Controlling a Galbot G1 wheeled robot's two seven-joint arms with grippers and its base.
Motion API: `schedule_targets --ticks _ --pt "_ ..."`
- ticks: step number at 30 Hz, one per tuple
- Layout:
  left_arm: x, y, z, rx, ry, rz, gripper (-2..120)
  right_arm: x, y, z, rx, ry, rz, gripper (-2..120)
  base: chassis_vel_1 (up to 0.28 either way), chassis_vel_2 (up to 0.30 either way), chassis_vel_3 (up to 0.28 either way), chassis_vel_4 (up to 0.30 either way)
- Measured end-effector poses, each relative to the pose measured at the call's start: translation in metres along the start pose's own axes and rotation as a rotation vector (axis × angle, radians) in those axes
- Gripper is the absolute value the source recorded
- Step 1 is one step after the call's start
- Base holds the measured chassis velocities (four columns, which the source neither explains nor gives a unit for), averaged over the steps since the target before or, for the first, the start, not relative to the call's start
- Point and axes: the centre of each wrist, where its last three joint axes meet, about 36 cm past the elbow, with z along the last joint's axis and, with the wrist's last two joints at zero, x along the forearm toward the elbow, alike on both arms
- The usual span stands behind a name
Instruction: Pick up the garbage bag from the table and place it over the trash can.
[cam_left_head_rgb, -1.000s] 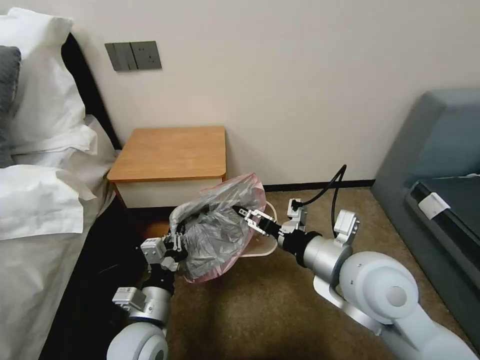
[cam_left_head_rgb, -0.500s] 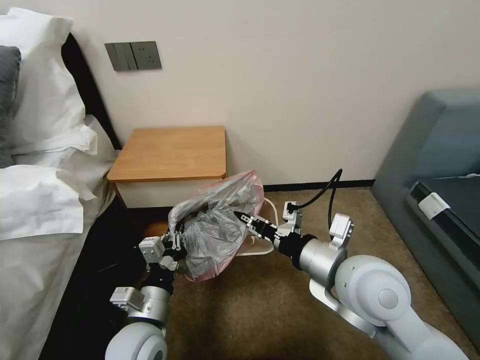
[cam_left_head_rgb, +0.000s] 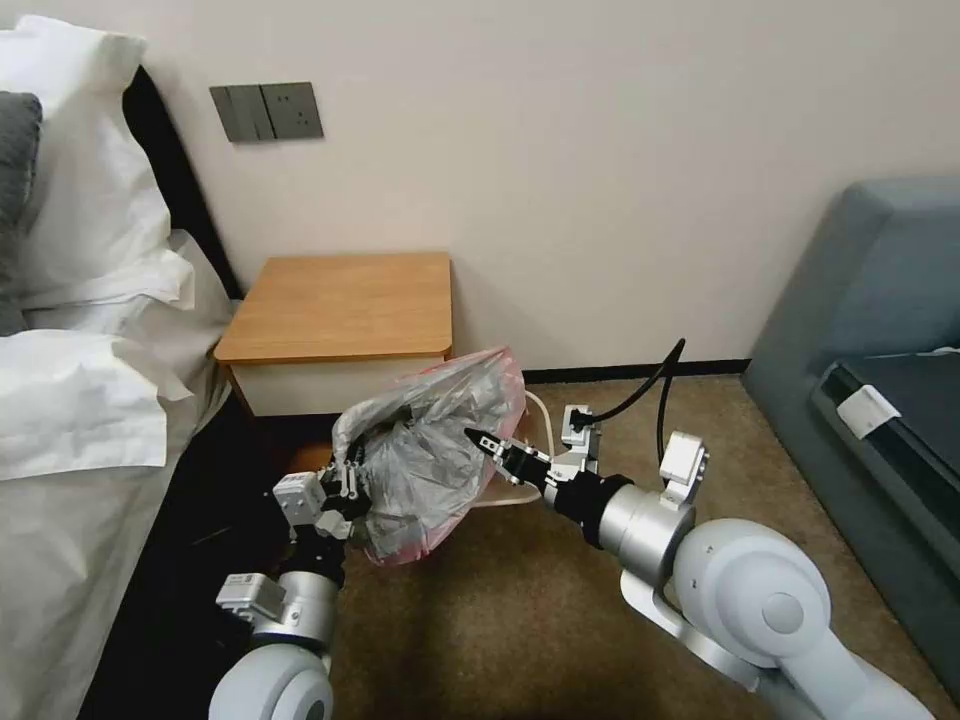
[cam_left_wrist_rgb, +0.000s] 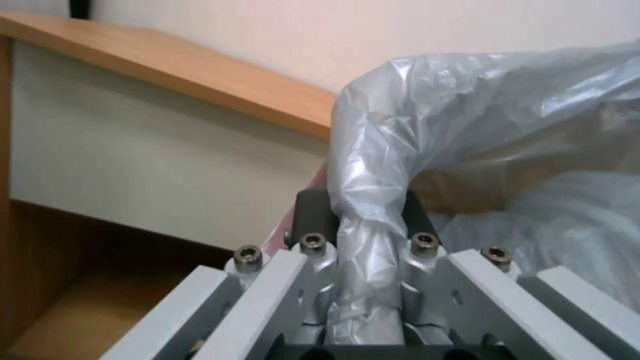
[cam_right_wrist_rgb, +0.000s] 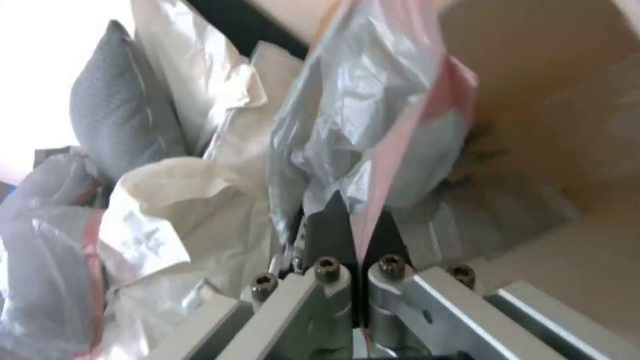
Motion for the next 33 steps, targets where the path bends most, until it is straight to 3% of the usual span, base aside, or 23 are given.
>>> schedule_targets --ticks 19,33 --pt "-0.005 0.008 -0.006 0.099 0.031 -0.019 7 0.025 -0.002 0.008 0.057 -0.034 0.080 0 0.000 0.000 0.000 0.000" --pt "-0.001 0.010 0.000 0.118 0.051 -0.023 7 0.021 -0.015 -0.017 0.140 -0.155 0.105 0 0.000 0.000 0.000 0.000"
